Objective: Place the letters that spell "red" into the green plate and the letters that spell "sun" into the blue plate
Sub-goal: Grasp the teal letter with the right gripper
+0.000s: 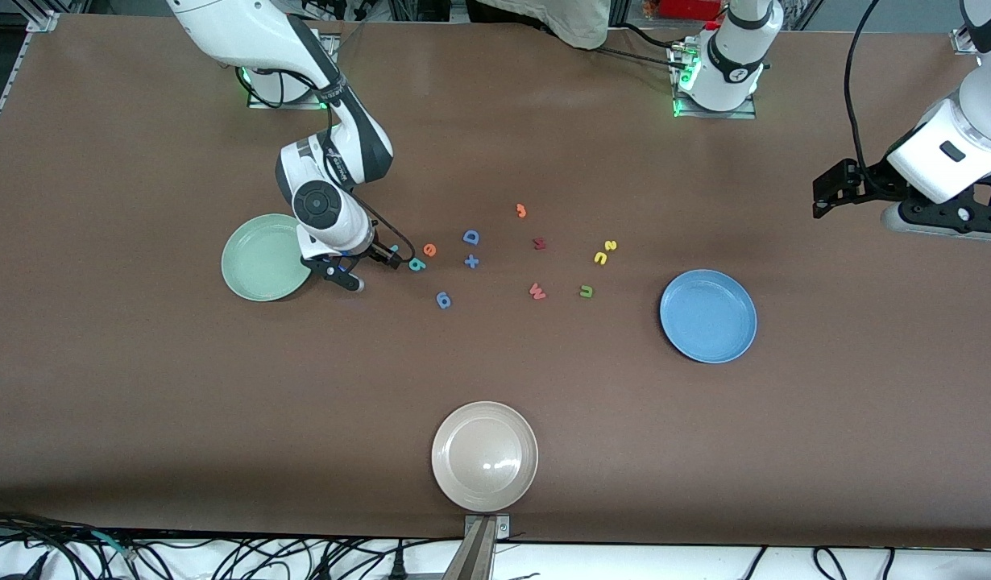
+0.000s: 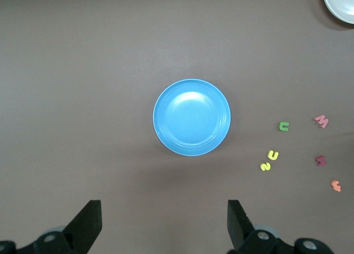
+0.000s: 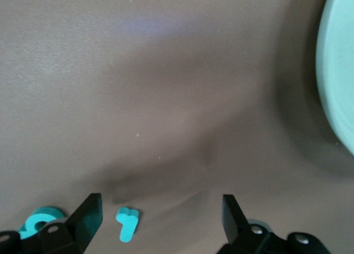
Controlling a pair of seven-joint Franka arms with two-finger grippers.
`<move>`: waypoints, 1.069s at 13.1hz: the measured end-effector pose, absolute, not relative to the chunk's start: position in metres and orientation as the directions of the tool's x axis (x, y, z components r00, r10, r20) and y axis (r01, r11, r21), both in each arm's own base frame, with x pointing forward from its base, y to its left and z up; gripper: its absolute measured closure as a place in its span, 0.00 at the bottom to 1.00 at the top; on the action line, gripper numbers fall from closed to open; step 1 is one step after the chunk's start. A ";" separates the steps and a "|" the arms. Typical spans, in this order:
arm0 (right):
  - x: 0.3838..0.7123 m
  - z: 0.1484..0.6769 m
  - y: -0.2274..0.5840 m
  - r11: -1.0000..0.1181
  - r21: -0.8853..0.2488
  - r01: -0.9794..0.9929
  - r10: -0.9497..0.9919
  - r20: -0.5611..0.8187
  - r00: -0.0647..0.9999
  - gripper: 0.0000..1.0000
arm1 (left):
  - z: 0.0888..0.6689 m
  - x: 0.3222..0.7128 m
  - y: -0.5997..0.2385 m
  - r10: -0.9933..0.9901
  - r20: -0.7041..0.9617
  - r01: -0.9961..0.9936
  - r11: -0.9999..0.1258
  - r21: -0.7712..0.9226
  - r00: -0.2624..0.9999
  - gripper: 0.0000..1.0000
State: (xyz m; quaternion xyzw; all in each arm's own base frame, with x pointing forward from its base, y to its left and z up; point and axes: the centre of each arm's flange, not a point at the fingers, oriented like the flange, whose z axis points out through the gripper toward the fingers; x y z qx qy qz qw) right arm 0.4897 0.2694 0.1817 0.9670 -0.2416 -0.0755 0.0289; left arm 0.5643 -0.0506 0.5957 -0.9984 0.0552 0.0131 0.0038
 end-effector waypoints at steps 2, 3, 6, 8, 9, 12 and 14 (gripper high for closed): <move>0.490 0.183 0.272 -0.878 0.083 -0.472 -0.479 -0.125 0.869 0.04 | 0.596 0.564 -0.051 -0.110 -0.027 -0.110 -0.994 -0.006 0.994 0.00; 0.491 0.183 0.273 -0.874 0.077 -0.480 -0.486 -0.119 0.866 0.04 | 0.596 0.564 -0.051 -0.110 -0.027 -0.110 -0.994 -0.006 0.994 0.00; 0.487 0.178 0.280 -0.865 0.071 -0.497 -0.502 -0.117 0.857 0.04 | 0.596 0.564 -0.051 -0.110 -0.027 -0.110 -0.994 -0.006 0.994 0.00; 0.485 0.172 0.282 -0.859 0.077 -0.505 -0.511 -0.121 0.851 0.10 | 0.596 0.564 -0.051 -0.110 -0.026 -0.110 -0.994 -0.006 0.994 0.00; 0.484 0.170 0.282 -0.858 0.078 -0.507 -0.513 -0.121 0.850 0.19 | 0.596 0.564 -0.051 -0.110 -0.027 -0.110 -0.994 -0.006 0.994 0.00; 0.487 0.173 0.285 -0.859 0.066 -0.507 -0.512 -0.115 0.852 0.40 | 0.596 0.564 -0.051 -0.110 -0.027 -0.110 -0.994 -0.006 0.994 0.00; 0.487 0.174 0.285 -0.859 0.063 -0.508 -0.512 -0.114 0.851 0.47 | 0.596 0.564 -0.051 -0.110 -0.027 -0.110 -0.994 -0.006 0.994 0.00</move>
